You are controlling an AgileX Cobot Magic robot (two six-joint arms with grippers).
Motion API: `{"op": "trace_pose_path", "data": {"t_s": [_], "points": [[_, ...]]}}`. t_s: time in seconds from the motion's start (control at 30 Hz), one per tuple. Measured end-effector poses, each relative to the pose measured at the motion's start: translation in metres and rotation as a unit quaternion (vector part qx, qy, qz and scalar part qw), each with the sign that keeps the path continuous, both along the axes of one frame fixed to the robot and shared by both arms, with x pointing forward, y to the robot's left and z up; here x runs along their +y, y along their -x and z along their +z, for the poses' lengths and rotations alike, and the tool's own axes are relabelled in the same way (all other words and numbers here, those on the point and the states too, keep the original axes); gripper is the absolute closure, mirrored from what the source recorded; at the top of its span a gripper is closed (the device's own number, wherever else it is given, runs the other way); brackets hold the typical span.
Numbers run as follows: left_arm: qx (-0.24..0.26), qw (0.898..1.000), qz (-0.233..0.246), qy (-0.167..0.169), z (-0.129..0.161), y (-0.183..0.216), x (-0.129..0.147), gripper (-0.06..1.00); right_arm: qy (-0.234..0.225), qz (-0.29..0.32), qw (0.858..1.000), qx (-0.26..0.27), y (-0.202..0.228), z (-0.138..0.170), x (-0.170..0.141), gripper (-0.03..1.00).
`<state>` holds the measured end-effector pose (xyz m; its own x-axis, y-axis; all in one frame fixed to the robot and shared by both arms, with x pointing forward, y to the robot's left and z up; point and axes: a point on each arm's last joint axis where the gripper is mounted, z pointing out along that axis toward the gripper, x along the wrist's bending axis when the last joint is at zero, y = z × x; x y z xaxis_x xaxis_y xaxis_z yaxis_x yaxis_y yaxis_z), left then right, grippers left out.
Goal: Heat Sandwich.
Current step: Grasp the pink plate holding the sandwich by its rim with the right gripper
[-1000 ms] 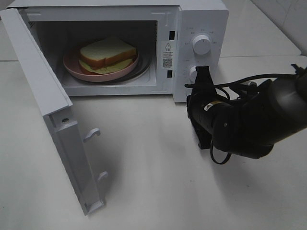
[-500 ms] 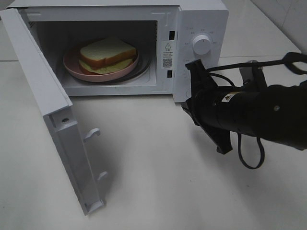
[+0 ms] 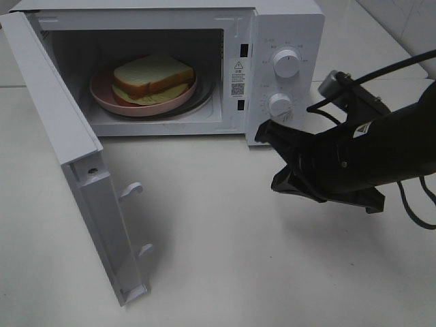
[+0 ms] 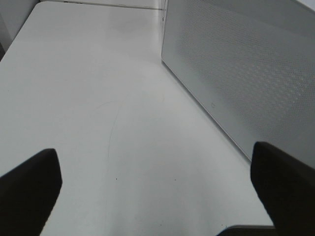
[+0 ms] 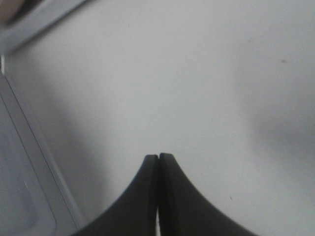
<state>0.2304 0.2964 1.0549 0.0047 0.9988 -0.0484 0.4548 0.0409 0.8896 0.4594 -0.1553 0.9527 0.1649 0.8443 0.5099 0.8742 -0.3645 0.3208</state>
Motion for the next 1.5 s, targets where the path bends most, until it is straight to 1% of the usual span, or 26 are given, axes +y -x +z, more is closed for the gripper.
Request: {"op": "trace_pose_path", "data": {"t_s": [0.07,0.27,0.3,0.43,0.47,0.5,0.57,0.6,0.63,0.73,0.77,0.8,0.9,0.93,0.97,1.07,1.1,1.13,1.2,1.23,1.27,1.33,1.37,1.4,1.43,1.5], "points": [[0.0,1.0,0.0,0.0,0.0,0.0,0.0,-0.04,0.033,0.065,0.997,0.019,0.004,0.003,0.002,0.95],[0.0,1.0,0.0,0.0,0.0,0.0,0.0,-0.04,0.09,0.157,0.982,0.059,0.009,0.01,0.002,0.95],[0.0,1.0,0.0,0.0,0.0,0.0,0.0,-0.04,0.09,0.157,0.982,0.059,0.009,0.01,0.002,0.95],[0.0,1.0,0.0,0.0,0.0,0.0,0.0,-0.04,0.14,0.254,0.954,0.071,0.012,0.017,0.001,0.93],[0.0,1.0,0.0,0.0,0.0,0.0,0.0,-0.04,0.14,0.254,0.954,0.071,0.012,0.017,0.001,0.93],[0.0,1.0,0.0,0.0,0.0,0.0,0.0,-0.04,0.158,0.301,0.937,0.077,0.013,0.022,0.001,0.93],[0.0,1.0,0.0,0.0,0.0,0.0,0.0,-0.04,0.171,0.345,0.919,0.081,0.014,0.028,0.001,0.92],[0.0,1.0,0.0,0.0,0.0,0.0,0.0,-0.04,0.171,0.345,0.919,0.081,0.014,0.028,0.001,0.92],[0.0,1.0,0.0,0.0,0.0,0.0,0.0,-0.04,0.179,0.39,0.9,0.08,0.014,0.034,0.002,0.91],[0.0,1.0,0.0,0.0,0.0,0.0,0.0,-0.04,0.189,0.459,0.865,0.07,0.014,0.045,0.004,0.9],[0.0,1.0,0.0,0.0,0.0,0.0,0.0,-0.04,0.189,0.459,0.865,0.07,0.014,0.045,0.004,0.9],[0.0,1.0,0.0,0.0,0.0,0.0,0.0,-0.04,0.195,0.509,0.836,0.062,0.014,0.053,0.004,0.9],[0.0,1.0,0.0,0.0,0.0,0.0,0.0,-0.04,0.199,0.574,0.793,0.046,0.015,0.063,0.005,0.89],[0.0,1.0,0.0,0.0,0.0,0.0,0.0,-0.04,0.199,0.574,0.793,0.046,0.015,0.063,0.005,0.89],[0.0,1.0,0.0,0.0,0.0,0.0,0.0,-0.04,0.201,0.609,0.767,0.031,0.016,0.069,0.005,0.88],[0.0,1.0,0.0,0.0,0.0,0.0,0.0,-0.04,0.21,0.655,0.726,0.001,0.014,0.074,0.005,0.88],[0.0,1.0,0.0,0.0,0.0,0.0,0.0,-0.04,0.21,0.655,0.726,0.001,0.014,0.074,0.005,0.88],[0.0,1.0,0.0,0.0,0.0,0.0,0.0,-0.04,0.221,0.681,0.698,-0.018,0.012,0.075,0.005,0.88],[0.0,1.0,0.0,0.0,0.0,0.0,0.0,-0.04,0.236,0.71,0.663,-0.035,0.011,0.075,0.003,0.87],[0.0,1.0,0.0,0.0,0.0,0.0,0.0,-0.04,0.255,0.744,0.615,-0.054,0.009,0.075,0.0,0.87],[0.0,1.0,0.0,0.0,0.0,0.0,0.0,-0.04,0.255,0.744,0.615,-0.054,0.009,0.075,0.0,0.87],[0.0,1.0,0.0,0.0,0.0,0.0,0.0,-0.04,0.273,0.774,0.568,-0.07,0.007,0.074,-0.002,0.86],[0.0,1.0,0.0,0.0,0.0,0.0,0.0,-0.04,0.28,0.781,0.552,-0.078,0.006,0.074,-0.003,0.85],[0.0,1.0,0.0,0.0,0.0,0.0,0.0,-0.04,0.293,0.791,0.528,-0.092,0.003,0.074,-0.004,0.84],[0.0,1.0,0.0,0.0,0.0,0.0,0.0,-0.04,0.293,0.791,0.528,-0.092,0.003,0.074,-0.004,0.84],[0.0,1.0,0.0,0.0,0.0,0.0,0.0,-0.04,0.31,0.792,0.515,-0.109,0.0,0.074,-0.004,0.81]]}}
